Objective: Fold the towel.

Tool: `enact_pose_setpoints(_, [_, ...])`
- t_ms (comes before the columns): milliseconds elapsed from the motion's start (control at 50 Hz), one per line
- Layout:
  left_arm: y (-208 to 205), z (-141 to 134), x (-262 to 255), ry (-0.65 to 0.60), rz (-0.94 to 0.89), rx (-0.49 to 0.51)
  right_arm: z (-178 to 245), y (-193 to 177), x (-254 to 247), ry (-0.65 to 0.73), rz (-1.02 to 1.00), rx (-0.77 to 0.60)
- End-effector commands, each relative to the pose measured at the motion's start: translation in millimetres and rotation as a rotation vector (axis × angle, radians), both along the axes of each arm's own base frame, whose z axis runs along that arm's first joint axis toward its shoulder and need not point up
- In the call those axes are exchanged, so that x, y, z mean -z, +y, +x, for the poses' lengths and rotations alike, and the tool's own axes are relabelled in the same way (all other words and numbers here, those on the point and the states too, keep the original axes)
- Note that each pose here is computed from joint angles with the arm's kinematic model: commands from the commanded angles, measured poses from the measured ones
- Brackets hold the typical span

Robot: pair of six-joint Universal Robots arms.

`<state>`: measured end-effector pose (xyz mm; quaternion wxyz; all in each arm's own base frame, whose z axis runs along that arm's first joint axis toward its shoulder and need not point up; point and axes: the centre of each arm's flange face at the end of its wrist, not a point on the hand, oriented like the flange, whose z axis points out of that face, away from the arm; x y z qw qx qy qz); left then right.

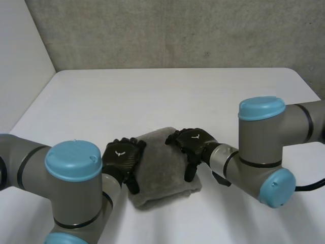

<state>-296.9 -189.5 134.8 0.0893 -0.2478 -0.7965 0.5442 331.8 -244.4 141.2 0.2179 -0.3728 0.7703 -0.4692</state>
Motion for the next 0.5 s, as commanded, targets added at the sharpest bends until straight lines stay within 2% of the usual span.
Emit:
enact_pose_setpoints(20, [-0.8,-1.4,3.3,-0.005,0.009,0.006,-3.6,-6.5,-2.4,0.133,-0.150,0.028])
enact_pose_setpoints(100, [-4.2,-1.4,-6.7,0.010,-0.011,0.000,-2.9,-7.3,-21.4,0.098,-0.216,0.041])
enact_pose_setpoints(200, [-13.9,2.9,-47.5,0.070,-0.089,-0.027,-9.6,-10.5,-65.1,0.021,-0.349,0.092])
enact_pose_setpoints(240, [-23.1,9.3,-79.1,0.117,-0.146,-0.053,-15.6,-13.5,-99.1,-0.046,-0.435,0.158])
enact_pose_setpoints(300, [-27.8,12.6,-95.3,0.142,-0.170,-0.059,-23.8,-19.8,-113.9,-0.074,-0.462,0.215])
enact_pose_setpoints(340, [-31.2,20.5,-138.1,0.208,-0.234,-0.045,-47.4,-34.2,-142.4,-0.111,-0.512,0.342])
enact_pose_setpoints(360, [-31.2,20.6,-138.3,0.208,-0.234,-0.045,-47.5,-34.2,-142.6,-0.111,-0.512,0.342])
enact_pose_setpoints(400, [-32.3,34.3,-177.3,0.265,-0.277,-0.044,-68.7,-33.8,-178.3,-0.148,-0.580,0.434])
enact_pose_setpoints(500, [-29.8,54.8,-214.3,0.324,-0.283,-0.071,-92.5,-23.0,-203.6,-0.135,-0.583,0.495])
